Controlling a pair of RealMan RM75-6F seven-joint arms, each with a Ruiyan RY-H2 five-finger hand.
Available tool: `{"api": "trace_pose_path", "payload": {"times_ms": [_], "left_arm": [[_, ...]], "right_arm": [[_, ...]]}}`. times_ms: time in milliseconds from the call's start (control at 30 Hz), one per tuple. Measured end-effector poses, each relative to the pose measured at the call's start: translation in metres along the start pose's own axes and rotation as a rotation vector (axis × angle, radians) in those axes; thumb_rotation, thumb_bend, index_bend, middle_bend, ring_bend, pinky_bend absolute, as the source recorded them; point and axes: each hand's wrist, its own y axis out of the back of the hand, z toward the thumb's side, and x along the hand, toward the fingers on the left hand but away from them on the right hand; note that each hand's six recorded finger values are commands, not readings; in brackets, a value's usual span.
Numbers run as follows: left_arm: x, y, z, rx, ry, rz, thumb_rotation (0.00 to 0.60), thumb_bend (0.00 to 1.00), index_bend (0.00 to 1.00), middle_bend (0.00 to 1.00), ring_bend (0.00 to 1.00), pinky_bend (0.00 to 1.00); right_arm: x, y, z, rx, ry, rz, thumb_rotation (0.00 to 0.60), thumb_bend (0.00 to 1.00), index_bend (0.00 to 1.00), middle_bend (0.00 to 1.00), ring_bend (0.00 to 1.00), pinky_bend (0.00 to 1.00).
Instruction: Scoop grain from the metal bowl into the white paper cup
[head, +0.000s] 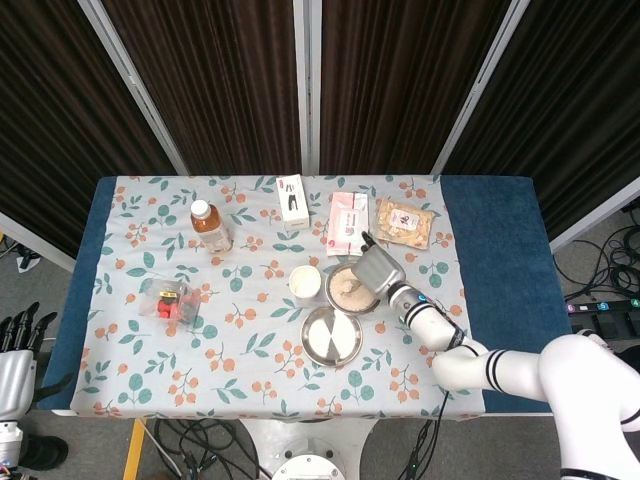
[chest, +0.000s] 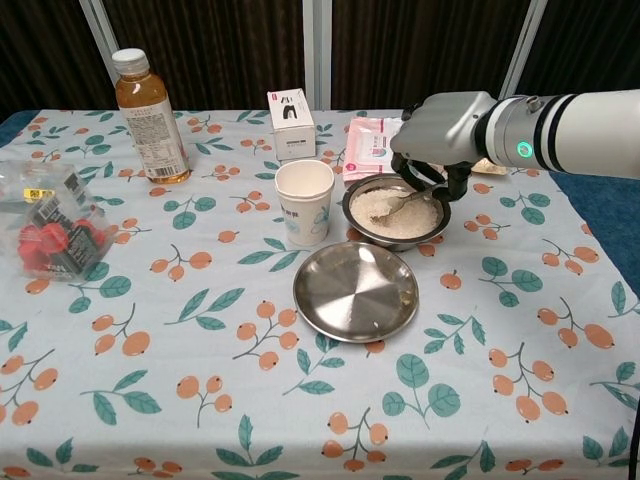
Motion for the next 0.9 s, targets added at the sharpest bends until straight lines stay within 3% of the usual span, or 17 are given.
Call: {"api": "trace_pose_path", "payload": {"times_ms": [467,667,900], "left_arm": [[0.0,0.005,0.002,0.008,-0.005,0.011,0.6,0.06,0.19,0.12,0.06,0.03],[0.001,0.007,0.002,0.01,-0.006,0.017,0.6,0.06,0.19,0.12,0.06,0.03],[0.0,0.005,0.0,0.01,0.002,0.012,0.6,0.06,0.19,0.12,0.06,0.03]], "right_arm": [[0.029,-0.018,-0.034,-0.21,-0.059,-0.107,0.6,0.33,0.6,0.6,0.23,0.0],[0.037,-0.01,-0.042,-0.233,-0.053,-0.134,0.6,0.33,0.6,0.6,0.23,0.0],[0.032,0.015,-0.034,-0.241,-0.018,-0.172,0.6,0.33,0.6,0.6,0.23,0.0]]}}
